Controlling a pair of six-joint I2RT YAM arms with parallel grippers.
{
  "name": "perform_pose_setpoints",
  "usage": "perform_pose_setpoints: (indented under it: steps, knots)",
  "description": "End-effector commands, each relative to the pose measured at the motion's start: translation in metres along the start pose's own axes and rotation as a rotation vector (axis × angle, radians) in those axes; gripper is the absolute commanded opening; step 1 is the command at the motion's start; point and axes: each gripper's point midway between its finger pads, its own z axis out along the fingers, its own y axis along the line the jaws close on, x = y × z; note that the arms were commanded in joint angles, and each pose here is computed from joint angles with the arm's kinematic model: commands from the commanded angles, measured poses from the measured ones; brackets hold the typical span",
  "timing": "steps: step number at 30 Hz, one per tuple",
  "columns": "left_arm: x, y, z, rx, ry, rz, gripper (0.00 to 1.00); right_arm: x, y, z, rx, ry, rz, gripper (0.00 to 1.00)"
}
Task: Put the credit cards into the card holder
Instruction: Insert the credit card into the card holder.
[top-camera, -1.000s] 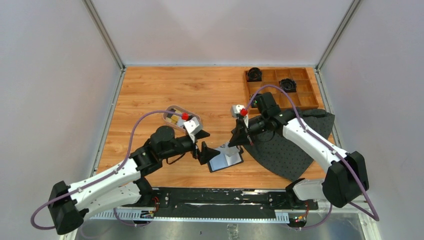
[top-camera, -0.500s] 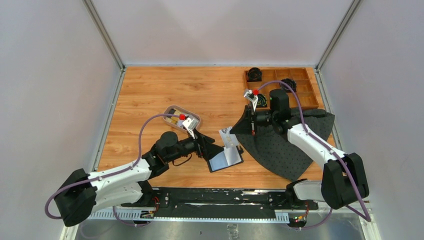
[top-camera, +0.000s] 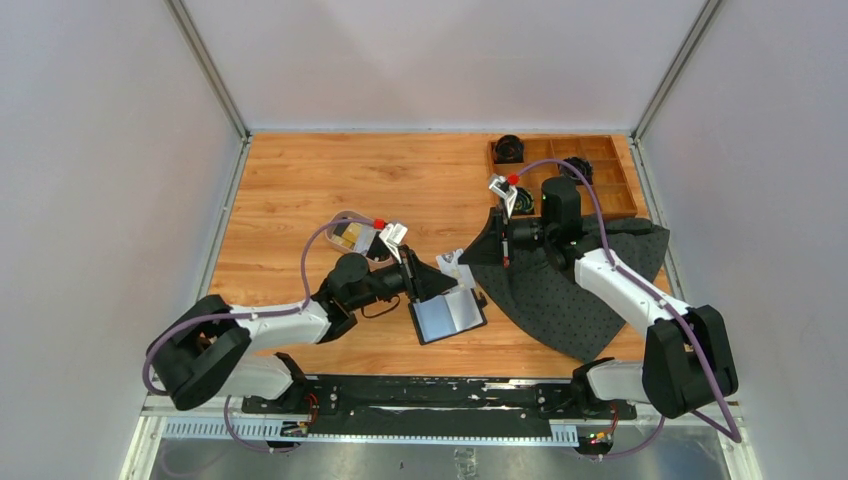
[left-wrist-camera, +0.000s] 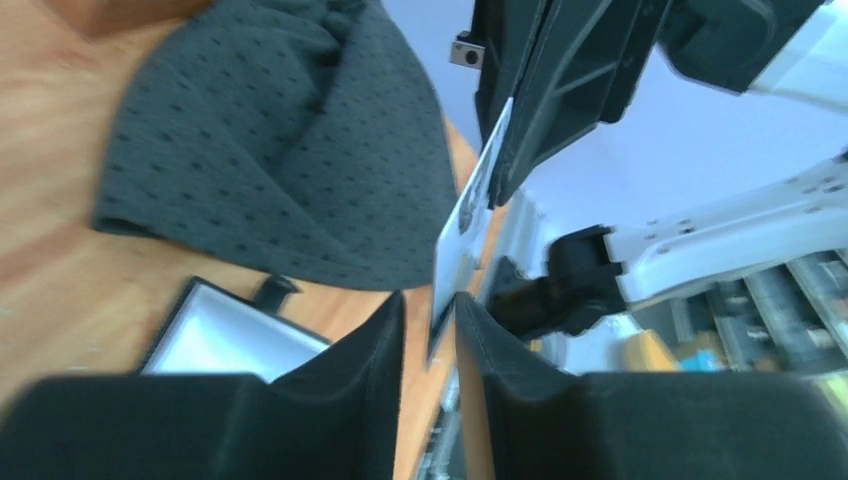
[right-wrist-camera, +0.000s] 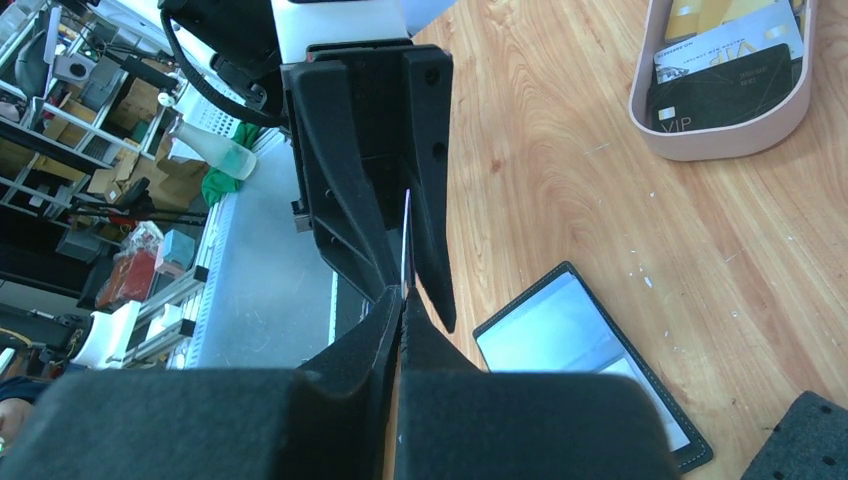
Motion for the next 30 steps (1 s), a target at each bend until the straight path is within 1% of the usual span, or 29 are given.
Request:
perform_pose_setpoints:
  steps: [1,2,3,4,6,7,8,9,11,12,14,15,18,24,27,30]
  knots:
    - [-0.020,-0.028,0.008,0.157,-0.046,-0.006,0.17,0.002,-0.002,-0.003,-0.008,-0.004,0.012,0.00]
    - [-0.019,-0.028,0.009,0.167,-0.038,-0.007,0.08,0.003,-0.002,-0.002,-0.009,-0.002,0.011,0.00]
    - [-0.019,-0.028,0.009,0.175,-0.032,-0.006,0.02,0.003,-0.003,-0.002,-0.010,0.000,0.005,0.00]
    - [-0.018,-0.028,0.008,0.183,-0.026,-0.003,0.00,0.004,-0.003,-0.003,-0.011,0.005,-0.005,0.00]
    - [-0.015,-0.028,0.005,0.193,-0.010,0.007,0.00,0.006,-0.002,-0.004,-0.023,0.024,-0.052,0.00]
    - [-0.012,-0.026,0.002,0.194,0.006,0.016,0.00,0.007,-0.001,-0.005,-0.026,0.037,-0.085,0.03]
    - [-0.008,-0.024,-0.001,0.191,0.025,0.028,0.00,0.009,0.000,-0.007,-0.026,0.056,-0.125,0.10]
    - [-0.004,-0.023,-0.004,0.190,0.049,0.046,0.00,0.011,0.001,-0.009,-0.026,0.073,-0.166,0.18]
    - [0.012,-0.013,-0.010,0.154,0.132,0.072,0.00,0.017,0.003,-0.012,-0.030,0.110,-0.245,0.38]
    - [0.018,-0.010,-0.013,0.148,0.166,0.096,0.00,0.019,0.004,-0.014,-0.027,0.123,-0.267,0.47]
    - [0.026,-0.010,-0.019,0.148,0.215,0.127,0.00,0.021,0.005,-0.015,-0.028,0.131,-0.280,0.60]
    - [0.027,-0.011,-0.022,0.154,0.227,0.138,0.00,0.022,0.007,-0.015,-0.040,0.131,-0.279,0.63]
    - [0.030,-0.016,-0.025,0.180,0.254,0.155,0.00,0.024,0.012,-0.013,-0.083,0.128,-0.260,0.66]
    - [0.035,-0.019,-0.022,0.219,0.299,0.138,0.00,0.032,0.015,-0.003,-0.113,0.159,-0.239,0.66]
    - [0.036,-0.020,-0.021,0.230,0.310,0.135,0.00,0.037,0.016,0.001,-0.124,0.177,-0.231,0.63]
    - [0.038,-0.019,-0.020,0.231,0.319,0.129,0.00,0.041,0.016,0.005,-0.129,0.196,-0.224,0.57]
